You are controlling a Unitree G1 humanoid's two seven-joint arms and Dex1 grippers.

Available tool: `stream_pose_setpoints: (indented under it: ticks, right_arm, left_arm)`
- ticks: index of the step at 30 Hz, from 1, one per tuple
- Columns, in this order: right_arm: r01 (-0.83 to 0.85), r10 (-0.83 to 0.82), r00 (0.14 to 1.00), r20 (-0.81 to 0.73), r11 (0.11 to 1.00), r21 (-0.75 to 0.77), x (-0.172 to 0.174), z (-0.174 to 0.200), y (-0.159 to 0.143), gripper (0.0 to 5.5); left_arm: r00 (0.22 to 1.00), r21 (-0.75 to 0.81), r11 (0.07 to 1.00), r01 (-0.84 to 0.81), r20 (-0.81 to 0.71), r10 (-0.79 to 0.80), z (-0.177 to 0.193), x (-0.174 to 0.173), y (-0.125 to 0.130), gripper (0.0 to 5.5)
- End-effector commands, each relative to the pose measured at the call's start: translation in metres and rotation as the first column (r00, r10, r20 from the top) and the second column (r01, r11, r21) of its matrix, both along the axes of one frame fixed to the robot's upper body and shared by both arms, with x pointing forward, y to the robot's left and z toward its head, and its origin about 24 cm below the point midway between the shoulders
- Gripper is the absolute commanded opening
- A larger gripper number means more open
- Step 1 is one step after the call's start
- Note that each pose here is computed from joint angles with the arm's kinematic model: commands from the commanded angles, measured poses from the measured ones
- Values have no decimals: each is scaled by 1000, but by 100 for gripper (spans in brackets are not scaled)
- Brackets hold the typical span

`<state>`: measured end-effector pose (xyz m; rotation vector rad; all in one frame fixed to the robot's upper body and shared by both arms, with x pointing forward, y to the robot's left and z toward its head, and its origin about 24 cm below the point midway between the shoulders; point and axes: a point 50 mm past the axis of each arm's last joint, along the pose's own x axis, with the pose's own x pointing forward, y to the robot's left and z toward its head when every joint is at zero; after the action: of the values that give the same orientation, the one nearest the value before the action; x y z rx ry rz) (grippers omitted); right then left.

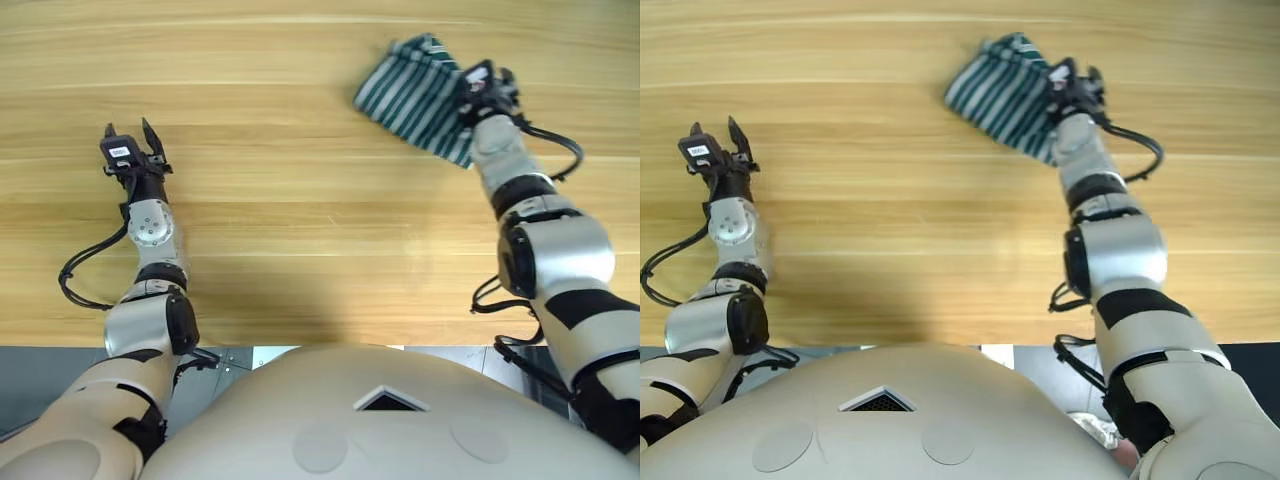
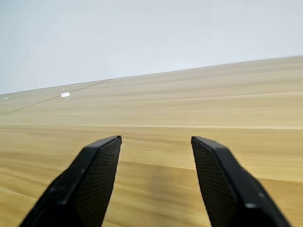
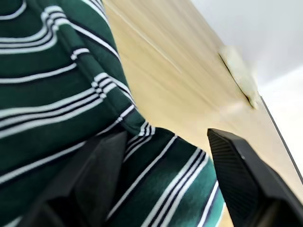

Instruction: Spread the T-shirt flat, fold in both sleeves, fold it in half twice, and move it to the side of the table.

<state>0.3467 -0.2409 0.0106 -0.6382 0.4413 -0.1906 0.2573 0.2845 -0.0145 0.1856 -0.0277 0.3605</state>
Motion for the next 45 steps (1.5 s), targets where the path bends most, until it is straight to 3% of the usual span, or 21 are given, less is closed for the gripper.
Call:
stream_pose_setpoints:
  ticks: [1, 5, 8, 15, 20, 23, 25, 28, 29, 31, 33, 35, 38, 42, 45]
  right_arm:
    - [503, -492, 864, -108, 855, 126, -62, -29, -84, 310]
    - [724, -715, 690, -114, 681, 111, -104, -34, -127, 310]
    - [765, -754, 644, -128, 635, 106, -115, -39, -131, 310]
    - [755, -758, 647, -87, 621, 210, -98, -36, -116, 310]
    - [698, -735, 634, 240, 677, 231, -61, 16, -120, 310]
    - [542, -545, 704, 456, 827, 151, -20, 52, -85, 310]
    - [354, -339, 758, 557, 931, 86, 6, 65, -36, 310]
    - [52, -50, 785, 617, 999, 15, 23, 64, 46, 310]
    - [-104, 88, 793, 603, 994, -8, 22, 56, 84, 310]
    - [-420, 400, 745, 534, 903, -91, 3, 33, 161, 310]
    - [-583, 558, 674, 484, 804, -117, -16, 18, 199, 310]
    - [-620, 574, 670, 471, 782, -70, -25, 11, 208, 310]
    - [-583, 468, 722, 510, 808, 84, -26, 8, 198, 310]
    - [-552, 331, 742, 583, 795, 251, -34, 13, 186, 310]
    - [-424, 203, 818, 539, 845, 326, -56, 5, 164, 310]
  left_arm:
    - [997, -30, 998, -58, -44, 57, -18, -24, 3, 274]
    - [992, -39, 992, -119, -35, 117, -23, -39, 10, 274]
    - [987, -42, 987, -157, -43, 155, -27, -49, 13, 274]
    - [964, -23, 964, -263, -47, 262, -33, -79, 28, 274]
    - [964, -14, 964, -264, -40, 263, -35, -85, 25, 274]
    - [968, -7, 968, -251, -16, 251, -33, -86, 22, 274]
    - [969, 0, 969, -249, -3, 249, -32, -87, 19, 274]
    - [975, -10, 975, -222, 19, 223, -33, -88, 12, 274]
    - [981, -21, 981, -192, 17, 192, -34, -86, 7, 274]
    - [990, -60, 989, -131, 37, 134, -34, -80, -6, 274]
    - [994, -80, 994, -79, 72, 85, -31, -73, -18, 274]
    - [995, -75, 997, 10, 99, -2, -27, -57, -38, 274]
    - [984, -120, 982, 143, 125, -128, -20, -31, -73, 274]
    - [950, -118, 947, 299, 132, -283, -11, -23, -115, 274]
    - [916, -66, 919, 390, 128, -380, 2, -32, -144, 274]
